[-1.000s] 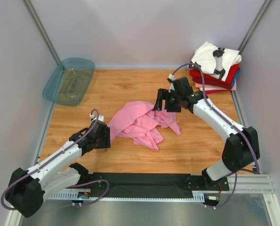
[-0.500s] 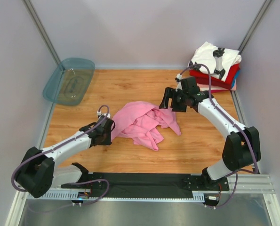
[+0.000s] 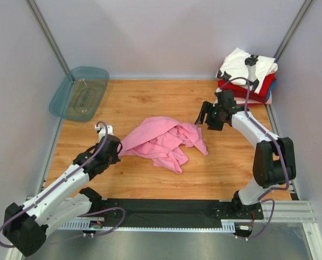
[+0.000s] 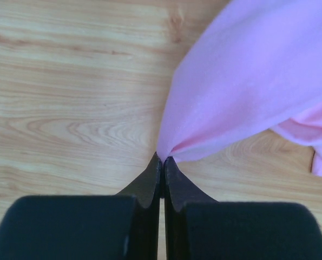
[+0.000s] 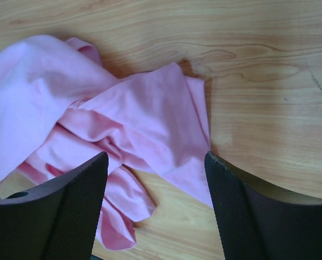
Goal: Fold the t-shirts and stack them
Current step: Flatten the tshirt out
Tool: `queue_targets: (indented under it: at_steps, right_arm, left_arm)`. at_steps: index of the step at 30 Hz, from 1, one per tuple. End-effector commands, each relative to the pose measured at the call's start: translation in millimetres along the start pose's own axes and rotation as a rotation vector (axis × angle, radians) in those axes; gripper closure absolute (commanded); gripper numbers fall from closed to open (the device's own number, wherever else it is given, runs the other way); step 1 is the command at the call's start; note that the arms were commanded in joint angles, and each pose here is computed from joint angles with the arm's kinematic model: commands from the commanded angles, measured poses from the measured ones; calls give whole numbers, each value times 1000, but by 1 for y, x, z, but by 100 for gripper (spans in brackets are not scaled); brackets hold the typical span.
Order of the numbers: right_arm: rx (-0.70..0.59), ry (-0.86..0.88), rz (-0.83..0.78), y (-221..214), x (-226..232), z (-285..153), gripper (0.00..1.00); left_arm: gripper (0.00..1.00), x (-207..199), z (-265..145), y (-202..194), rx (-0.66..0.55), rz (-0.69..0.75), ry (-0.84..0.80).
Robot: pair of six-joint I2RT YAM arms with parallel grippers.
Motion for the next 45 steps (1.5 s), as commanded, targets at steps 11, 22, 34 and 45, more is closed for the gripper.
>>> queue_targets:
  at_steps: [11, 22, 34, 45]
  right_arm:
    - [99, -169, 47, -6, -37, 65, 42]
    - [144, -177, 25, -2, -32, 102, 49]
    - [177, -180, 5, -18, -33, 109, 99]
    - [-25, -258, -80, 43, -14, 26, 100]
  left_arm:
    - [100, 18, 3, -4, -103, -64, 19]
    - [100, 18, 4, -5, -106, -62, 7]
    - [100, 19, 6, -5, -110, -74, 14]
    - [100, 2, -16, 29, -103, -43, -3]
Point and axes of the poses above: each gripper's point midway between its finger pads, its own z axis out along the fingers, its own x axis along the line the jaws close on, y = z × x, the point moved 5 cm from there along -z, back along the fingers, and after that the axes turned 13 degrees about -z, right-handed, at the moved point
